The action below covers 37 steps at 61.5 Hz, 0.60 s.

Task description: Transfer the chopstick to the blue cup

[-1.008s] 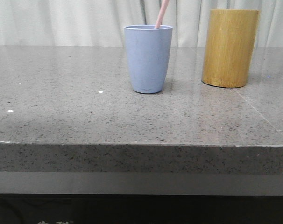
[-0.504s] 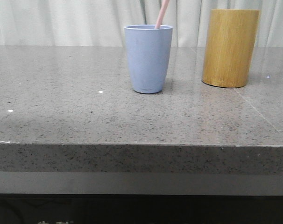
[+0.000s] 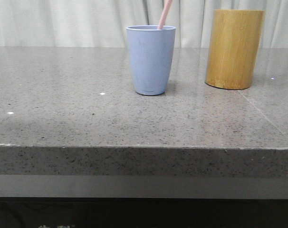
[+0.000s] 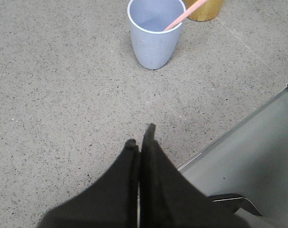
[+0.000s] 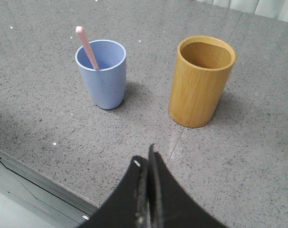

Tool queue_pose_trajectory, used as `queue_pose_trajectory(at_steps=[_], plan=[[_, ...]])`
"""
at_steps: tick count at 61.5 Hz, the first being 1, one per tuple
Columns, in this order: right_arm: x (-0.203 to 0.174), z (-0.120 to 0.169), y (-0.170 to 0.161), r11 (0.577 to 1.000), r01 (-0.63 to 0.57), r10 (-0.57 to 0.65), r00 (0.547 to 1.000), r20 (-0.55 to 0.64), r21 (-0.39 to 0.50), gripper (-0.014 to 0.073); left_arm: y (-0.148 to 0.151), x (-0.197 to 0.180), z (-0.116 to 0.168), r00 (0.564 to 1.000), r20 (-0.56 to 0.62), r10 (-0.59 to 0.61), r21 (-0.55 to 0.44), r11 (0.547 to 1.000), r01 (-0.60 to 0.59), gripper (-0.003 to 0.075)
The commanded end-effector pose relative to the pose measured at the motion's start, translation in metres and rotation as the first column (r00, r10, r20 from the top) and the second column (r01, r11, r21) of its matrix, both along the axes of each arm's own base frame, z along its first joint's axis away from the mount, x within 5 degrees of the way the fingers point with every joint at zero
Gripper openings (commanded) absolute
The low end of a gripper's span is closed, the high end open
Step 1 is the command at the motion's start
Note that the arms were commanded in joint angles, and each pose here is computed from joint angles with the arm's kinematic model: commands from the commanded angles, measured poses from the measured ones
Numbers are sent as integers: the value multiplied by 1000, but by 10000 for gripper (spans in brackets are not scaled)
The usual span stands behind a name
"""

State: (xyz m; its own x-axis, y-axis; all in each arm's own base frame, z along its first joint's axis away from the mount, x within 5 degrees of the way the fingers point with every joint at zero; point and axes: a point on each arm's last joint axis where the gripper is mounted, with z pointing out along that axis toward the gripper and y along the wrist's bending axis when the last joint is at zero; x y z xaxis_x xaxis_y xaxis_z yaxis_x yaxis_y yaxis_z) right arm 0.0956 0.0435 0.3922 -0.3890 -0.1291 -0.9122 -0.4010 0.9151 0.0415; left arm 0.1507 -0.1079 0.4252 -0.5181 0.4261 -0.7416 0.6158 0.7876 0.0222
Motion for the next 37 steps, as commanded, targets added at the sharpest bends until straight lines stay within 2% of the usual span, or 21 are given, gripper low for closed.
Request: queue_pose_trajectory(at_steps=[1, 6, 11, 17, 21, 26, 37], plan=[[0, 13, -1, 999, 5, -7, 996, 86, 31, -67, 5, -4, 15, 995, 94, 23, -97, 995, -14, -19], [0, 13, -1, 999, 5, -7, 996, 86, 31, -67, 19, -6, 14, 980, 184, 78, -110, 992, -59, -19], [0, 13, -1, 999, 5, -7, 996, 86, 31, -67, 37, -10, 8, 945, 278, 172, -172, 977, -127, -19], [0, 13, -1, 999, 5, -7, 996, 86, 31, -67, 59, -26, -7, 870, 405, 281, -265, 947, -183, -18], [0, 13, -1, 999, 5, -7, 996, 86, 31, -67, 70, -36, -26, 825, 464, 322, -280, 937, -208, -18], [0, 13, -1, 999, 5, -7, 996, 86, 31, -67, 81, -54, -48, 744, 548, 383, -339, 914, -221, -19], [0, 13, -1, 999, 5, -7, 996, 86, 31, -67, 97, -85, -122, 608, 619, 497, -436, 862, -260, -19]])
